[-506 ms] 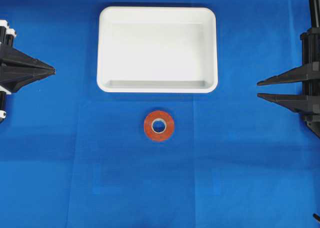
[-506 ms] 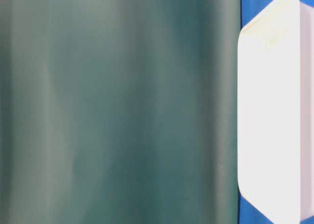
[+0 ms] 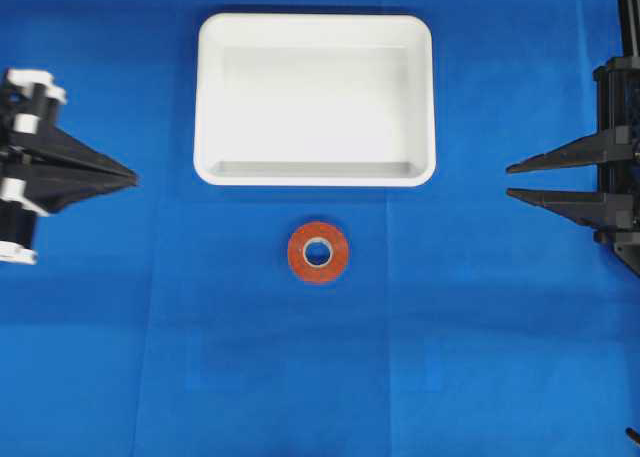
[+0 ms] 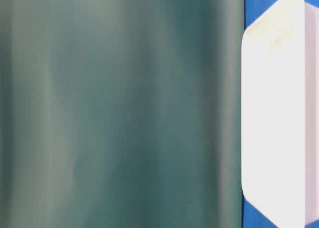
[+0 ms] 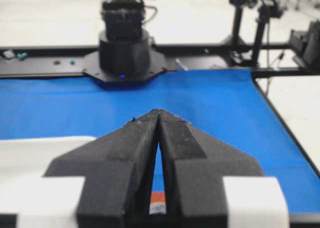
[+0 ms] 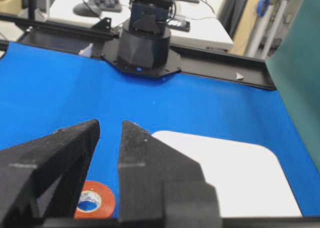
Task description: Place one roll of tape in the white case with the left arm.
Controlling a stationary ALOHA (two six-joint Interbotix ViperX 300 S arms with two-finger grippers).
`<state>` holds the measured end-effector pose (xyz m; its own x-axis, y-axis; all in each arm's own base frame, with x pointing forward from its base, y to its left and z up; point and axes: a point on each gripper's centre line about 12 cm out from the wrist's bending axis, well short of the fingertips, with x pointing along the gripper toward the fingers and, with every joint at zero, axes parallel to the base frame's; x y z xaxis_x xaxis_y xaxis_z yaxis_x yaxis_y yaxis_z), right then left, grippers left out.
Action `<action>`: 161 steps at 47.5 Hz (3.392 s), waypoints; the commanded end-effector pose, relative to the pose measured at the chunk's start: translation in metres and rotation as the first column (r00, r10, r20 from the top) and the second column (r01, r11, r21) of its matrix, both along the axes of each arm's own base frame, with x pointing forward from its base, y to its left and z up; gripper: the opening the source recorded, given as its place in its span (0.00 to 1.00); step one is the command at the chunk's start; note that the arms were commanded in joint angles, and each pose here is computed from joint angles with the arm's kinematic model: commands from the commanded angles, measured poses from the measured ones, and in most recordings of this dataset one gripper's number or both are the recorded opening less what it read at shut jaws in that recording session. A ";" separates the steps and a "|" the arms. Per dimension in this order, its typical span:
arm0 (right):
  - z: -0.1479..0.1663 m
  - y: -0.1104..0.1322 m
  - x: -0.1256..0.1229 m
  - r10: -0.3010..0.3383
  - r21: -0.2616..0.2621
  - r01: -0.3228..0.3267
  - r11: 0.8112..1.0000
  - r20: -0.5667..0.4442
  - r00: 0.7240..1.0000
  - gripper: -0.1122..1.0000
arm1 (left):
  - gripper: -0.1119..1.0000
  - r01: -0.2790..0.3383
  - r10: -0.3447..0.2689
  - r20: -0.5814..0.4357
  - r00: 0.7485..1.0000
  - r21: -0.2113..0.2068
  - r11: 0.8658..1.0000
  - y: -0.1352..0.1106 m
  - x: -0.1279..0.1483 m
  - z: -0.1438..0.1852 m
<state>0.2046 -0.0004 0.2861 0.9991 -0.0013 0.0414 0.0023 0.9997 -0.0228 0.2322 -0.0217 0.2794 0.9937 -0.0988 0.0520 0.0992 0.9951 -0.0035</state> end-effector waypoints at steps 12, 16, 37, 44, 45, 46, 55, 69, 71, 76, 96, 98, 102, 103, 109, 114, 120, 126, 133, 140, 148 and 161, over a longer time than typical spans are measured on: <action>0.009 -0.002 0.004 -0.008 0.001 0.008 1.000 0.023 1.000 0.00 | 0.18 0.075 -0.075 -0.040 0.996 -0.004 0.997 -0.029 0.072 0.001; 0.009 -0.002 0.004 -0.011 0.001 0.011 1.000 0.020 1.000 0.00 | 0.35 0.085 -0.086 -0.077 0.993 -0.016 0.996 -0.035 0.090 -0.005; -0.004 -0.003 0.010 -0.014 0.002 0.014 1.000 -0.032 0.999 0.00 | 0.86 0.034 -0.048 -0.563 0.825 -0.035 0.999 -0.047 0.169 -0.069; -0.007 -0.003 0.011 -0.014 0.002 0.014 1.000 -0.046 0.999 0.00 | 0.86 0.014 -0.033 -0.659 0.751 -0.034 0.999 -0.049 0.183 -0.093; -0.007 -0.003 0.012 -0.015 0.002 0.015 1.000 -0.048 0.999 0.00 | 0.86 0.011 -0.030 -0.670 0.742 -0.032 0.999 -0.048 0.185 -0.097; -0.008 -0.003 0.012 -0.015 0.002 0.015 1.000 -0.049 0.999 0.00 | 0.86 0.007 -0.026 -0.679 0.734 -0.030 1.000 -0.047 0.186 -0.100; -0.012 -0.003 0.014 -0.014 0.002 0.014 1.000 -0.066 0.998 0.00 | 0.86 -0.022 0.001 -0.739 0.674 -0.019 1.000 -0.038 0.196 -0.133; -0.016 -0.003 0.014 -0.015 0.002 0.015 1.000 -0.086 0.996 0.00 | 0.86 -0.024 0.013 -0.802 0.597 -0.002 1.000 -0.039 0.204 -0.170; -0.016 -0.003 0.014 -0.014 0.002 0.014 1.000 -0.086 0.996 0.00 | 0.86 -0.019 0.012 -0.806 0.592 0.000 1.000 -0.040 0.204 -0.173; -0.016 -0.003 0.014 -0.014 0.002 0.014 1.000 -0.087 0.996 0.00 | 0.86 -0.016 0.012 -0.815 0.580 0.003 1.000 -0.042 0.205 -0.180; -0.016 -0.003 0.014 -0.015 0.002 0.015 1.000 -0.086 0.996 0.00 | 0.34 -0.016 0.029 -0.872 0.489 0.024 1.000 -0.042 0.203 -0.180; -0.016 -0.003 0.014 -0.015 0.002 0.015 1.000 -0.086 0.996 0.00 | 0.34 -0.012 0.028 -0.872 0.488 0.026 1.000 -0.043 0.204 -0.178; -0.016 -0.003 0.014 -0.015 0.002 0.015 1.000 -0.087 0.996 0.00 | 0.34 -0.004 0.025 -0.868 0.495 0.026 1.000 -0.047 0.208 -0.166; -0.016 -0.003 0.014 -0.015 0.002 0.015 1.000 -0.087 0.996 0.00 | 0.34 -0.004 0.025 -0.868 0.497 0.026 1.000 -0.047 0.209 -0.163; -0.016 -0.003 0.014 -0.015 0.002 0.015 1.000 -0.087 0.996 0.00 | 0.34 0.004 0.027 -0.860 0.510 0.034 0.999 -0.049 0.214 -0.128; -0.016 -0.003 0.014 -0.015 0.002 0.015 1.000 -0.086 0.996 0.00 | 0.34 0.014 0.033 -0.849 0.528 0.047 0.999 -0.049 0.216 -0.098; -0.017 -0.003 0.014 -0.014 0.003 0.014 1.000 -0.089 0.996 0.00 | 0.34 0.035 0.055 -0.827 0.560 0.090 0.995 -0.044 0.214 -0.064; -0.016 -0.003 0.014 -0.015 0.003 0.016 1.000 -0.089 0.996 0.00 | 0.34 0.007 0.100 -0.815 0.571 0.127 0.992 -0.015 0.213 -0.054; -0.017 -0.003 0.014 -0.015 0.003 0.016 1.000 -0.092 0.996 0.00 | 0.34 -0.070 0.166 -0.820 0.548 0.153 0.986 0.036 0.212 -0.060; -0.018 -0.003 0.014 -0.014 0.005 0.014 1.000 -0.095 0.995 0.00 | 0.34 -0.163 0.220 -0.810 0.544 0.156 0.974 0.081 0.208 -0.069; -0.019 -0.003 0.015 -0.015 0.005 0.016 1.000 -0.100 0.995 0.00 | 0.34 -0.233 0.253 -0.803 0.539 0.146 0.961 0.114 0.201 -0.099; -0.024 -0.003 0.017 -0.015 0.005 0.016 1.000 -0.125 0.992 0.00 | 0.34 -0.255 0.248 -0.833 0.495 0.133 0.958 0.125 0.198 -0.156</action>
